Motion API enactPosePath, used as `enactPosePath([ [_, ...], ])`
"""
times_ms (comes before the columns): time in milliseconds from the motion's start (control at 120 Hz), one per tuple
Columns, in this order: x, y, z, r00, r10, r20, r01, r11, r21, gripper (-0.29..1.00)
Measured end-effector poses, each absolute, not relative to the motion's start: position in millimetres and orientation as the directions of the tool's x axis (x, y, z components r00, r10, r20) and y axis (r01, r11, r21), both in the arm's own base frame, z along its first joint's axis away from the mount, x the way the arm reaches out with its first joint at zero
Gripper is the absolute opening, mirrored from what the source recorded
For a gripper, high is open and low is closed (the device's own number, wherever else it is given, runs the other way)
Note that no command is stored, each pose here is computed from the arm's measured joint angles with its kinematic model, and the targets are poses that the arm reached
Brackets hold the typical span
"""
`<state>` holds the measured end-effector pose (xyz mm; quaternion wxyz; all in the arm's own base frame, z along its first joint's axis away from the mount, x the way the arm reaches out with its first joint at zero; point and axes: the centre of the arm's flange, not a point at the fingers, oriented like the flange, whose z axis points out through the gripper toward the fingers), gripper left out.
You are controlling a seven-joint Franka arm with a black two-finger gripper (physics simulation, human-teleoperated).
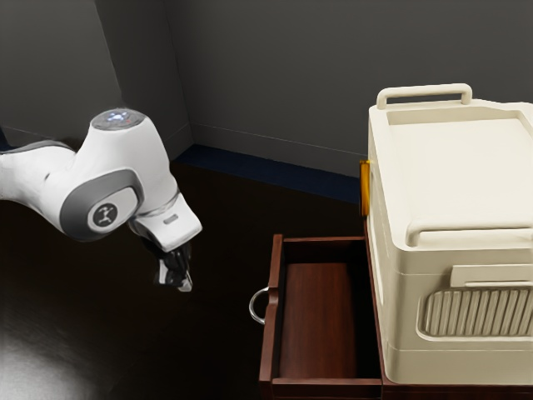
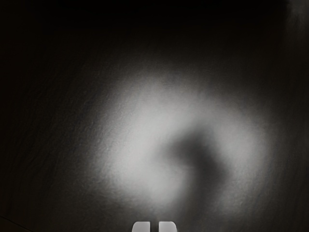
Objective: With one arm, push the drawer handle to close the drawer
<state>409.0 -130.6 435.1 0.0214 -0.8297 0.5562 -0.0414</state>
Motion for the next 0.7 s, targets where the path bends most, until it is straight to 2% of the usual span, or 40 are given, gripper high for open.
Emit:
enactPosePath([
  [317,403.0,-153.3,411.0,0.408,-0.909,0.086,-0.912,-0.411,-0.012,-0.08],
  [458,434.0,-166.1,409.6,0.409,-0.906,0.104,-0.912,-0.411,0.010,-0.08],
  [700,456.6,-175.1,402.8,0.407,-0.907,0.105,-0.913,-0.406,0.026,-0.08],
])
